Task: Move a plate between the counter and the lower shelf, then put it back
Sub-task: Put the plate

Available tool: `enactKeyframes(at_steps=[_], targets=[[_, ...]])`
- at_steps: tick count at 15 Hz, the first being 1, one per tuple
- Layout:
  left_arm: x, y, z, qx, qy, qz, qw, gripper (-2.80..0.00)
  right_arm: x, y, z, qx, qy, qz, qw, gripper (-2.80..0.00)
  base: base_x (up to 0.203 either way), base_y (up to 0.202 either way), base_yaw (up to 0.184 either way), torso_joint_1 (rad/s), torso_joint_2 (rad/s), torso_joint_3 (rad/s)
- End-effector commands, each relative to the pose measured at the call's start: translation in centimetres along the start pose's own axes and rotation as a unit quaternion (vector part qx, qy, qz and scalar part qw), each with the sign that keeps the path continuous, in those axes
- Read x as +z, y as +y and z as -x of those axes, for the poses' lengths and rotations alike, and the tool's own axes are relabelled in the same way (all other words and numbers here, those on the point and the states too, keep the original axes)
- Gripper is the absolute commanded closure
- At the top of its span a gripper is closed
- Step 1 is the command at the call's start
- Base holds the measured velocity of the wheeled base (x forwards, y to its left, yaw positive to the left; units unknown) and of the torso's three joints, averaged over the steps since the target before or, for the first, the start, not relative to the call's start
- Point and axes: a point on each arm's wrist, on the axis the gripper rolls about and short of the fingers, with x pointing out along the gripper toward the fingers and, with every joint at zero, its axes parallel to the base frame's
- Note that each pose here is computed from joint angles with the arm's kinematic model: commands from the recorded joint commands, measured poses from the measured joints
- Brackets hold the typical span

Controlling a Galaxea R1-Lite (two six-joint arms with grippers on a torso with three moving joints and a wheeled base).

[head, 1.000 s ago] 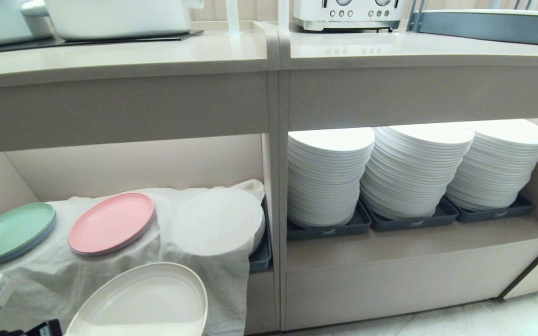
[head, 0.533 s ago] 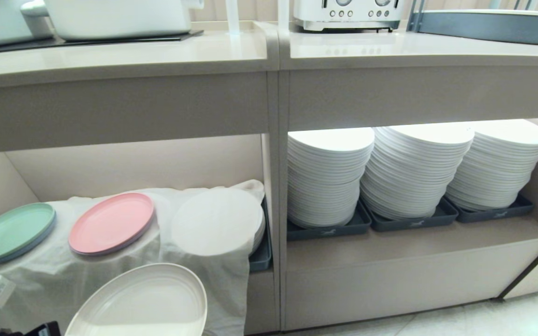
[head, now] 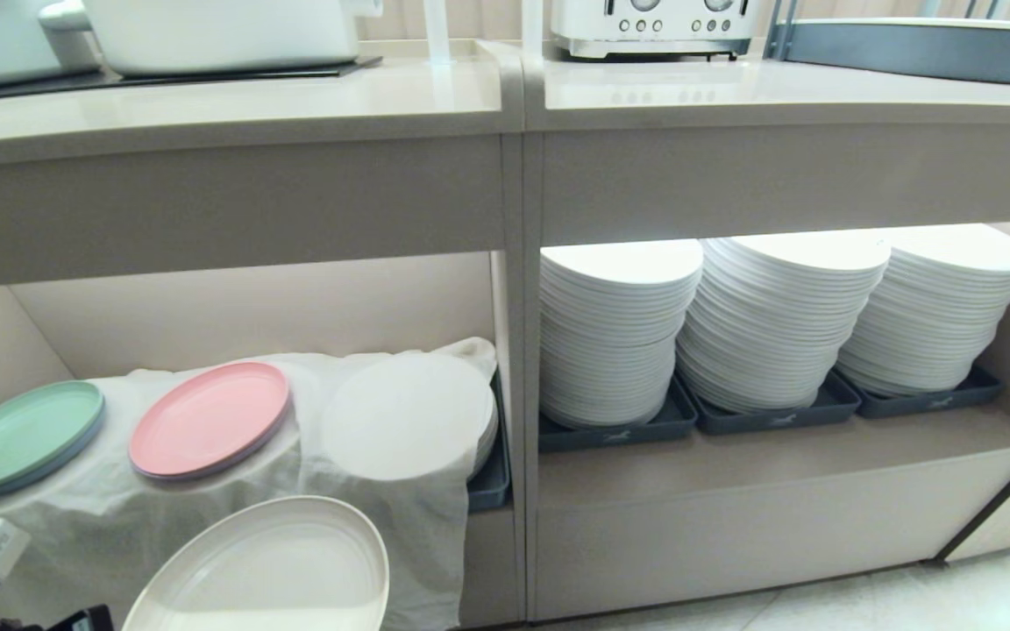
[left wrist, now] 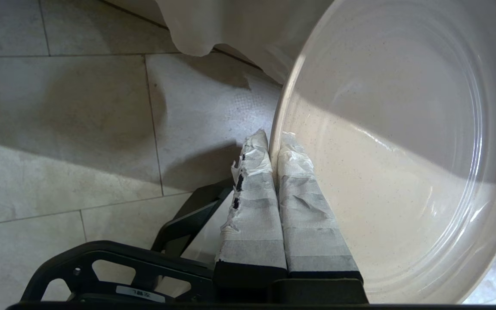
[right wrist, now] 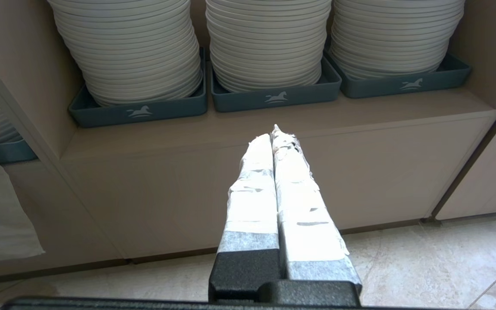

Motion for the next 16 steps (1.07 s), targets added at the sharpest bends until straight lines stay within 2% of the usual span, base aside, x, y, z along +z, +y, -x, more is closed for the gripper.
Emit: enactKeyframes(at_steps=[1,16], targets=[[-0.16,0.10,-0.07,0.002,0.003,0.002,1.0000,0.00,0.00,0.00,0.00,0.000,0.000,0.000,1.000,0.00,0.000,0.000,0.000,0.000,0.00,0.000],[-0.46,0.28,0.00,0.004,0.003,0.001,1.0000,0.00,0.01,0.00,0.00,0.001,-0.001,0.001,1.000,0.00,0.000,0.000,0.000,0.000,0.00,0.000]])
